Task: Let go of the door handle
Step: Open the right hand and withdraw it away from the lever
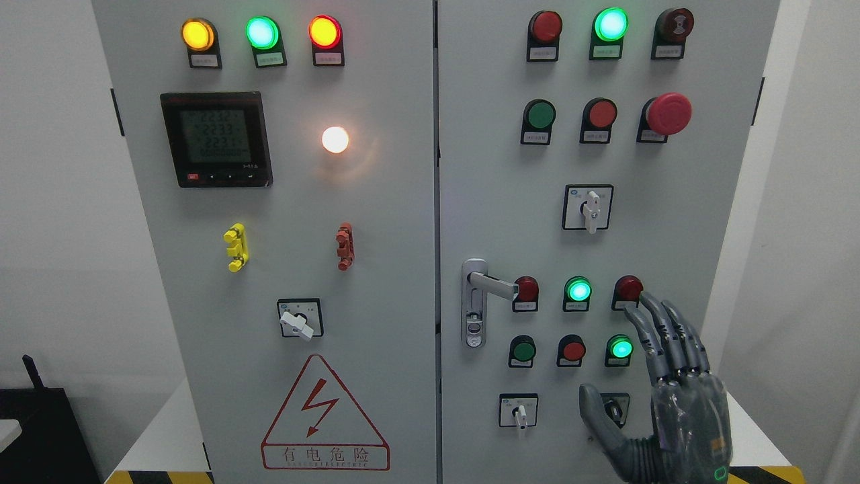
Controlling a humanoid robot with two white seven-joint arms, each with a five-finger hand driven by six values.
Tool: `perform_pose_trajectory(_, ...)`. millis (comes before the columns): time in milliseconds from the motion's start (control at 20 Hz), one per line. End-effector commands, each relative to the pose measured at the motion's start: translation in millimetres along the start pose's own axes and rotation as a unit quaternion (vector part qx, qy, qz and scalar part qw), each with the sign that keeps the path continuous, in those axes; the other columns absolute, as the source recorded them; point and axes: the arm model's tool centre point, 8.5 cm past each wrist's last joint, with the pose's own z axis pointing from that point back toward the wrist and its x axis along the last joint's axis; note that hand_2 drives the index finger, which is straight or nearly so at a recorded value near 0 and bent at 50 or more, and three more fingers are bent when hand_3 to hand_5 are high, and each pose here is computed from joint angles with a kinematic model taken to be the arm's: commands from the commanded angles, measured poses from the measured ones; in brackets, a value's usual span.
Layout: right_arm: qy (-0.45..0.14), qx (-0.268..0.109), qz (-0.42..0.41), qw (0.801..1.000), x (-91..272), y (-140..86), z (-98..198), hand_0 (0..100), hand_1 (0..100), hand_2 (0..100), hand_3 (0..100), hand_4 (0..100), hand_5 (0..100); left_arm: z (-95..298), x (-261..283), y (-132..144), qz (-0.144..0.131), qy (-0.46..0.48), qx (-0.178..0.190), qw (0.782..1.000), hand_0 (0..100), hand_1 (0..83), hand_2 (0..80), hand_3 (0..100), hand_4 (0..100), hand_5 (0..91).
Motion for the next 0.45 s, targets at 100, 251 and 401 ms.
perform_pose_trajectory(100,0.010,-0.007,0.013,1.000,-10.2,-8.0,0.0,40,22,0,3,0,0,1.0,-6.8,0.4,-0.006,0.010,0.000,1.000,12,38.9,0.0,0,0,0.0)
perform_pose_trajectory(251,0.010,-0.007,0.013,1.000,-10.2,-8.0,0.0,40,23,0,4,0,0,1.0,-6.8,0.4,-0.006,0.010,0.000,1.000,12,38.9,0.0,0,0,0.0)
perform_pose_trajectory(401,0.009,-0.007,0.012,1.000,-9.7,-7.7,0.0,40,24,1,5,0,0,1.0,-6.8,0.4,-0.006,0.010,0.000,1.000,12,38.9,0.0,0,0,0.0)
